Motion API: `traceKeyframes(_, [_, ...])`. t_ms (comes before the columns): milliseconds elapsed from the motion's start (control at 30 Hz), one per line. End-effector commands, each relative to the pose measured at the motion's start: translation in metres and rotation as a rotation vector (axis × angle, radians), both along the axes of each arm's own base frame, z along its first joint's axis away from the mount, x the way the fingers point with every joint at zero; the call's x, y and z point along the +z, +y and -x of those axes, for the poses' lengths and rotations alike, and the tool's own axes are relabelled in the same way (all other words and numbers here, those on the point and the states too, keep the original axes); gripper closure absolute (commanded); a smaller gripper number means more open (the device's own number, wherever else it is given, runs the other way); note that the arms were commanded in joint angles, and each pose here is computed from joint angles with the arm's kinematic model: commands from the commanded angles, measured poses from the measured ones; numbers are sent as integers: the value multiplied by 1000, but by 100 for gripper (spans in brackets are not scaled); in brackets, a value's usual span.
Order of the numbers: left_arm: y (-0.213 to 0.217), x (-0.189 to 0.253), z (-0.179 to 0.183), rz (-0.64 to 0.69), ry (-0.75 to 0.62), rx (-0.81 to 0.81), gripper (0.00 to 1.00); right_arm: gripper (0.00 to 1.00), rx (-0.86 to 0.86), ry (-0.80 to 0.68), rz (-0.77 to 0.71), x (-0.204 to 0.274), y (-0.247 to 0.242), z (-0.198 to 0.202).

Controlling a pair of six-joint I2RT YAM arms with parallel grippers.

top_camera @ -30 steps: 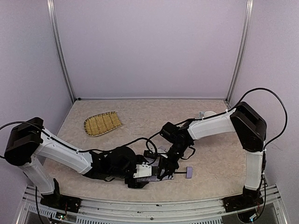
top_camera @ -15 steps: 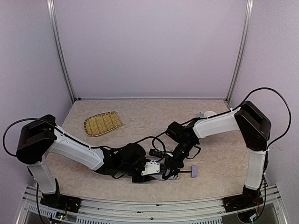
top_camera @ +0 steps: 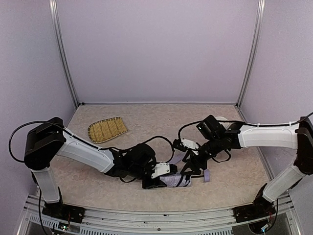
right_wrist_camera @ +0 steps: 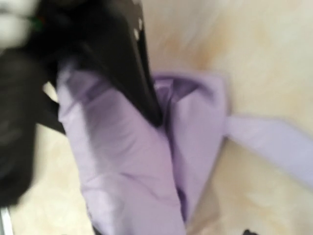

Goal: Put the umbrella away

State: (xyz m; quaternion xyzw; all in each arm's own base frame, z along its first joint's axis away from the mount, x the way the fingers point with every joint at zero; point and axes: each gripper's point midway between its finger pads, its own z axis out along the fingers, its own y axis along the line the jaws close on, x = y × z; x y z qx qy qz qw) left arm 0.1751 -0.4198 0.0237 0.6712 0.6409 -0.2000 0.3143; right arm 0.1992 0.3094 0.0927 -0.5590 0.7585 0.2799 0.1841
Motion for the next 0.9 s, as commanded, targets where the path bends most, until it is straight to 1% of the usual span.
traceKeyframes(0, [55, -68, 41, -244, 309, 37, 66, 26, -60, -252, -180, 40, 4, -16])
traceKeyframes(67, [55, -70, 44, -252, 348, 43, 66, 26, -29, -355, -235, 48, 7, -6])
traceKeyframes(133, [54, -73, 48, -259, 378, 39, 67, 25, 40, -449, -216, 36, 9, 13])
traceKeyframes(200, [55, -75, 51, -265, 420, 29, 67, 24, 72, -519, -179, 26, 10, 19])
traceKeyframes(300, [55, -75, 53, -266, 482, 17, 70, 23, 115, -569, -133, 13, 13, 24])
traceKeyframes(467, [55, -78, 52, -274, 528, 16, 70, 23, 177, -634, 3, -21, 13, 24])
traceKeyframes(667, [55, -79, 51, -280, 551, 9, 70, 24, 236, -599, 178, -69, 5, 28])
traceKeyframes(767, [55, -78, 52, -275, 564, 1, 70, 28, 232, -599, 260, -84, -1, 26])
traceKeyframes(833, [55, -77, 53, -271, 571, -8, 70, 34, 221, -599, 308, -91, -6, 23])
traceKeyframes(867, [55, -76, 52, -267, 574, -10, 71, 41, 218, -599, 323, -92, -7, 22])
